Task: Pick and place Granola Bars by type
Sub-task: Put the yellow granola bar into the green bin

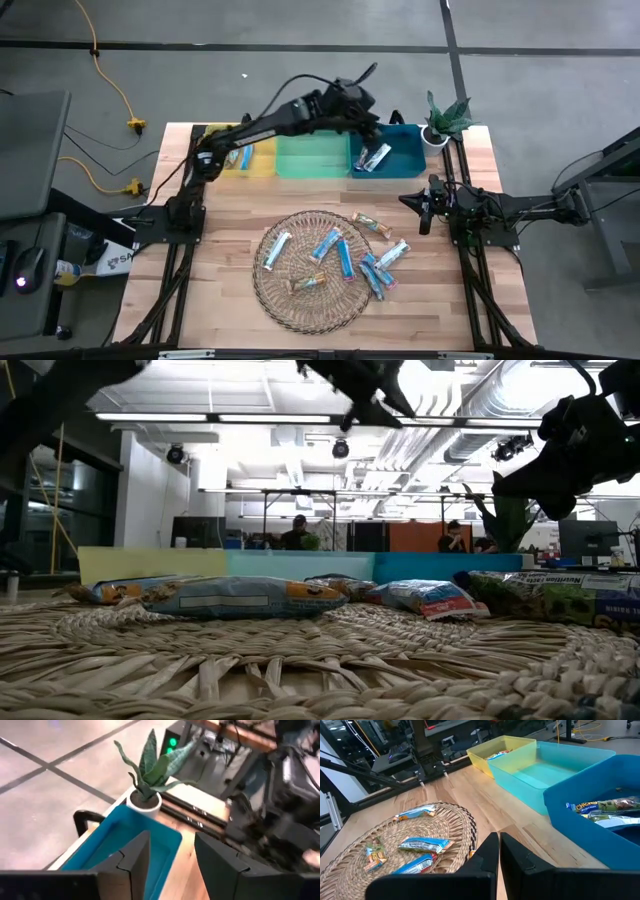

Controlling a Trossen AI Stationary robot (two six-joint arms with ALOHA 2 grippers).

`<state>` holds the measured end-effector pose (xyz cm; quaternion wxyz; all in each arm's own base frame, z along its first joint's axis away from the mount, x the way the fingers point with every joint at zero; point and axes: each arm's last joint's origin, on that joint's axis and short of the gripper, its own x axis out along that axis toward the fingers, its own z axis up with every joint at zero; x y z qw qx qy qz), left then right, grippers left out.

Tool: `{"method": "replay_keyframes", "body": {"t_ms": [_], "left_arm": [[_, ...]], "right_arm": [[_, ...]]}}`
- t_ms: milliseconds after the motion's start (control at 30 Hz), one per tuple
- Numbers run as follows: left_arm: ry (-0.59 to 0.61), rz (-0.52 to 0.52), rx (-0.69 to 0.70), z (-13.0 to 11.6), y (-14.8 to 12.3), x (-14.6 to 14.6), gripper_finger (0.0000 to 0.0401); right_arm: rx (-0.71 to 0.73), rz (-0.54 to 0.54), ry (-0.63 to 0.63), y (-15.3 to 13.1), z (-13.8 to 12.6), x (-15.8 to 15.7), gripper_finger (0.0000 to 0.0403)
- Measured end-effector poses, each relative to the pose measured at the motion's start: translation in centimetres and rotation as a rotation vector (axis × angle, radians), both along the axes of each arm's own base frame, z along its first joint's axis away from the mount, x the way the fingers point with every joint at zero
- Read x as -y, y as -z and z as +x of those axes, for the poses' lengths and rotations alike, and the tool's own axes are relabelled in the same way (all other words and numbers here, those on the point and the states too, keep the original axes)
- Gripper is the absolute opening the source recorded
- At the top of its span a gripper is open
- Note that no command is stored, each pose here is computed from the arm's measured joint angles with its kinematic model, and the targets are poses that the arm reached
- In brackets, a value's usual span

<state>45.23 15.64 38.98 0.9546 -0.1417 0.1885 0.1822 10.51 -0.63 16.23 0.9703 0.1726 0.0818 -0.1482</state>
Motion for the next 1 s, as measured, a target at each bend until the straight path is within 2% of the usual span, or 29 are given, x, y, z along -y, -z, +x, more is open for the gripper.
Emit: {"method": "replay_keyframes", "body": {"t_ms": [167,300,500,633,800,1000], "left_arm": [[0.055,0.058,-0.06,-2.9,-2.8,1.5,0.0142],[0.065,0.058,-0.082,-5.1,-4.7,2.6,0.0135],[0.079,0.059,-0.099,-7.7,-6.0,4.3,0.0127],[0.074,0.073,-0.108,-10.5,-6.6,5.9,0.0126],[0.004,0.084,-0.072,-15.4,-6.3,8.3,0.0126],[-0.144,-0.008,0.025,-21.2,-3.3,11.3,0.0126]], "right_arm": [[0.0,0.0,0.0,0.0,0.0,0.0,0.0],[0.0,0.0,0.0,0.0,0.0,0.0,0.0],[0.0,0.0,0.0,0.0,0.0,0.0,0.0],[0.0,0.0,0.0,0.0,0.0,0.0,0.0],[0.0,0.0,0.0,0.0,0.0,0.0,0.0],[0.0,0.0,0.0,0.0,0.0,0.0,0.0]]}}
